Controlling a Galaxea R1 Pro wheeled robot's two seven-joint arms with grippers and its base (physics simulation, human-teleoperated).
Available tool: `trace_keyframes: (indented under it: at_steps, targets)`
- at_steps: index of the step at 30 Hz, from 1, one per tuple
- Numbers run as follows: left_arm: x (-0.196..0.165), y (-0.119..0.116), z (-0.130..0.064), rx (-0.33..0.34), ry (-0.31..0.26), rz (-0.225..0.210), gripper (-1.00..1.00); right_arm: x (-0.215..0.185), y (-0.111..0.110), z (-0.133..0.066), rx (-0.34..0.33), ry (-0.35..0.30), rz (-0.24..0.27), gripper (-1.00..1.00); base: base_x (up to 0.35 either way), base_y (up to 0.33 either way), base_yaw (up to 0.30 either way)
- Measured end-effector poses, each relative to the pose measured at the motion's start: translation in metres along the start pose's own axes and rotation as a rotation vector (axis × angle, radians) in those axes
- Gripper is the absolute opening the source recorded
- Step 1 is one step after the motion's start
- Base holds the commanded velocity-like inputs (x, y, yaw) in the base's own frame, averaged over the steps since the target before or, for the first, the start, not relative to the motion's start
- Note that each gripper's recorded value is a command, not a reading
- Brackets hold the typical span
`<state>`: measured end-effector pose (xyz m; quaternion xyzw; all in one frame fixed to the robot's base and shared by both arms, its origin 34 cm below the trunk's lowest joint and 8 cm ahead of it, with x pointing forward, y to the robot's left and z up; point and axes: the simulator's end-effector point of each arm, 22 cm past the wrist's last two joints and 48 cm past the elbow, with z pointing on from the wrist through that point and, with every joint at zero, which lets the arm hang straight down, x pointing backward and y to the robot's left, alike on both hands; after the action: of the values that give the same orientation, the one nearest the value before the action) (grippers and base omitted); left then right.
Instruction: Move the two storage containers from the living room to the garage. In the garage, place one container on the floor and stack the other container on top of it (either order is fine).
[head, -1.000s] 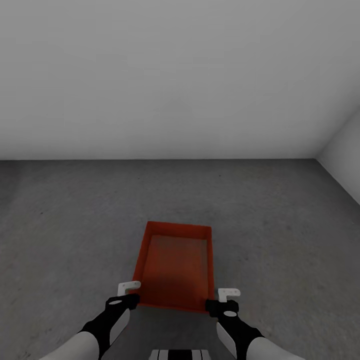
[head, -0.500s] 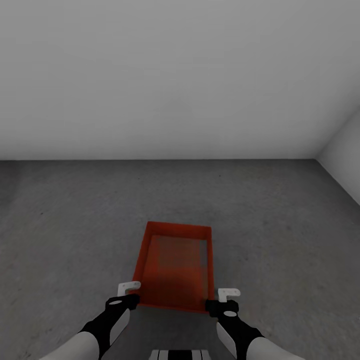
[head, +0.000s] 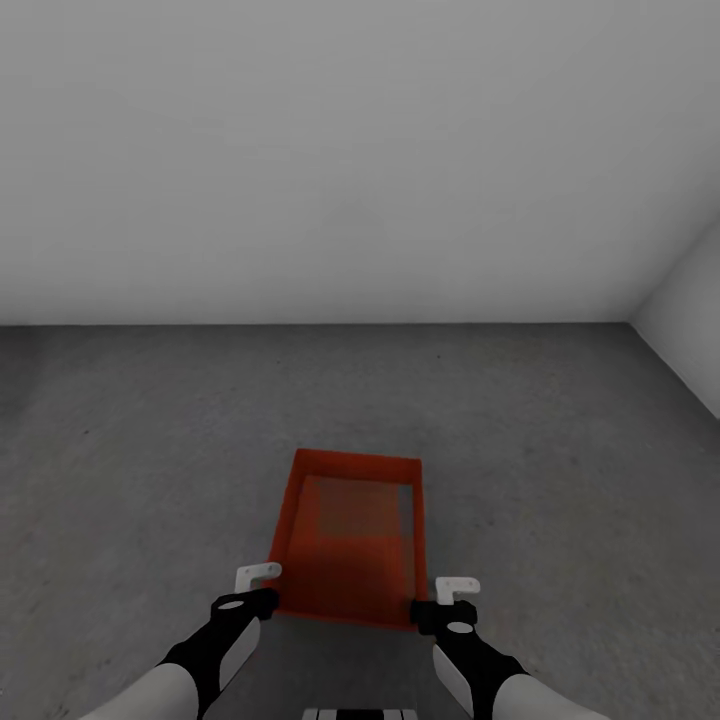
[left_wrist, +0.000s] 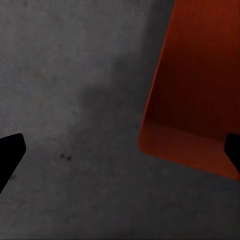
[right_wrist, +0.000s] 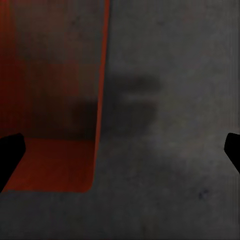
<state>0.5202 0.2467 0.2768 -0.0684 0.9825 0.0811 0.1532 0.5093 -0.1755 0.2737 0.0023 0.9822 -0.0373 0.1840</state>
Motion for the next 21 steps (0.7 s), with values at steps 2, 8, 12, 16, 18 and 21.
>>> trace_keyframes:
  at_steps: [2,8,12,16,18,21]
  targets:
    - [-0.002,0.000,-0.004,0.000,0.000,0.000,1.00,-0.002,0.000,-0.004,0.000,0.001,0.000,1.00,0.000,0.000,0.000]
    - [-0.008,0.002,-0.015,0.001,0.000,0.000,1.00,-0.008,-0.002,-0.014,0.003,0.003,-0.001,1.00,0.000,0.000,0.000]
    - [-0.013,0.003,-0.022,0.000,-0.002,-0.001,1.00,-0.012,-0.002,-0.022,0.003,0.003,0.000,1.00,0.000,0.000,0.000]
    - [-0.017,0.004,-0.029,0.000,-0.003,-0.001,1.00,-0.017,-0.002,-0.029,0.003,-0.001,0.001,1.00,0.000,0.000,0.000]
    - [-0.019,0.004,-0.033,0.000,-0.004,-0.001,1.00,-0.020,-0.003,-0.032,0.003,-0.003,0.001,1.00,0.000,0.000,0.000]
    - [-0.022,0.005,-0.038,0.000,-0.004,-0.001,1.00,-0.023,-0.003,-0.037,0.003,-0.004,0.002,1.00,0.000,0.000,0.000]
